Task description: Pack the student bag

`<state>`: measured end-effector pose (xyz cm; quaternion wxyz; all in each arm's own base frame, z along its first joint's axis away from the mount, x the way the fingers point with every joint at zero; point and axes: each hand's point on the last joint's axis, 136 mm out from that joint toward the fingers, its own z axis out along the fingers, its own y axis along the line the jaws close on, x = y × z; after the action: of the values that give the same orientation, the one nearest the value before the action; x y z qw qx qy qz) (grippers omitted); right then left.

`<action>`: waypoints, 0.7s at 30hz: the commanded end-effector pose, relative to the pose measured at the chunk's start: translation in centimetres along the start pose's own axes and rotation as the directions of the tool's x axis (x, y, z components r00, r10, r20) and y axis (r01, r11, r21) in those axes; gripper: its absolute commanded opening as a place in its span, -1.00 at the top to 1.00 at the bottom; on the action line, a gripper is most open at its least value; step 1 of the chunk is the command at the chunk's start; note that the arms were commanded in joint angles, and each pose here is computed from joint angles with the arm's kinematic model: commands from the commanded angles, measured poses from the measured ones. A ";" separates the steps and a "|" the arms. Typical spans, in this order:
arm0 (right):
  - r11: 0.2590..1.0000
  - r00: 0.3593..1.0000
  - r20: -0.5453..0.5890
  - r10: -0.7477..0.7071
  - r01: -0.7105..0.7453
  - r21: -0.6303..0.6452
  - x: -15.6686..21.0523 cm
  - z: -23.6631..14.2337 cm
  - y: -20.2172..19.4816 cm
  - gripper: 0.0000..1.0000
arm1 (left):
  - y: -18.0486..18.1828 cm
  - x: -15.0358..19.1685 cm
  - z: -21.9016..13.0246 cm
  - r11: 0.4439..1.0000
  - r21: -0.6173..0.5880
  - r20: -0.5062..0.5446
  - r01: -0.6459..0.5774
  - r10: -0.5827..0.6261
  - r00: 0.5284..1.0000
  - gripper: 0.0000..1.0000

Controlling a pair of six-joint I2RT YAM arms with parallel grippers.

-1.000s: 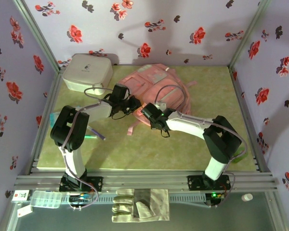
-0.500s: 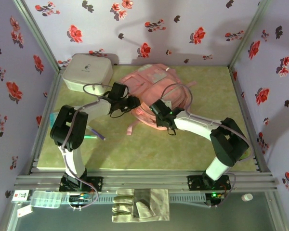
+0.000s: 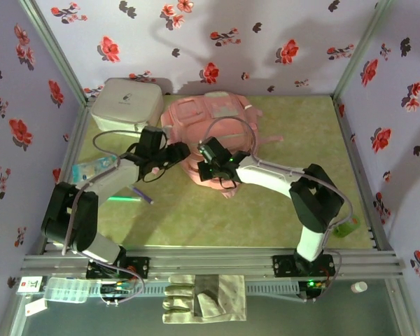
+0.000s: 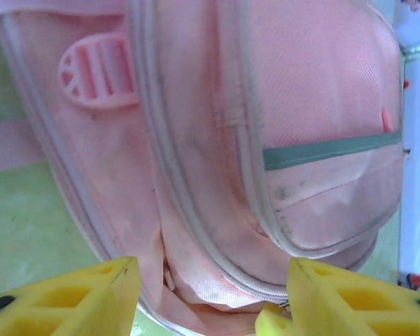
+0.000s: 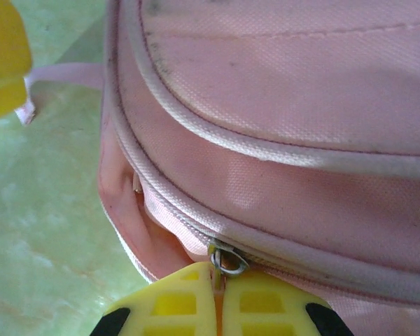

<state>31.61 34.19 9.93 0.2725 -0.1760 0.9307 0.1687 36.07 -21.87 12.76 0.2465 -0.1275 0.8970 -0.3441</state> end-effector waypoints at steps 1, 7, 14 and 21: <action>0.995 0.998 0.061 0.007 -0.001 -0.098 -2.3 -0.2 2.9 0.98 | 0.4 -1.3 -0.6 0.996 0.024 0.061 0.082 -0.084 0.995 -0.17; 0.993 0.998 0.057 0.014 -0.007 -0.118 -2.2 -0.1 3.5 0.98 | 0.4 -0.9 1.1 0.984 0.066 0.003 0.163 -0.163 0.987 -0.06; 0.991 0.998 0.056 0.027 -0.019 -0.136 -2.3 -0.1 3.9 0.97 | 0.3 -0.6 3.0 0.964 0.125 -0.031 0.233 -0.231 0.972 0.11; 0.991 0.998 0.052 0.035 -0.029 -0.127 -1.9 0.0 3.6 0.97 | 1.4 -0.1 4.4 0.957 0.100 -0.049 0.271 -0.267 0.962 0.32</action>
<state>31.37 35.92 9.98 0.2648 -0.1722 0.9270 0.2024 38.06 -23.02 9.57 0.1946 -0.2200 0.8624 -0.4124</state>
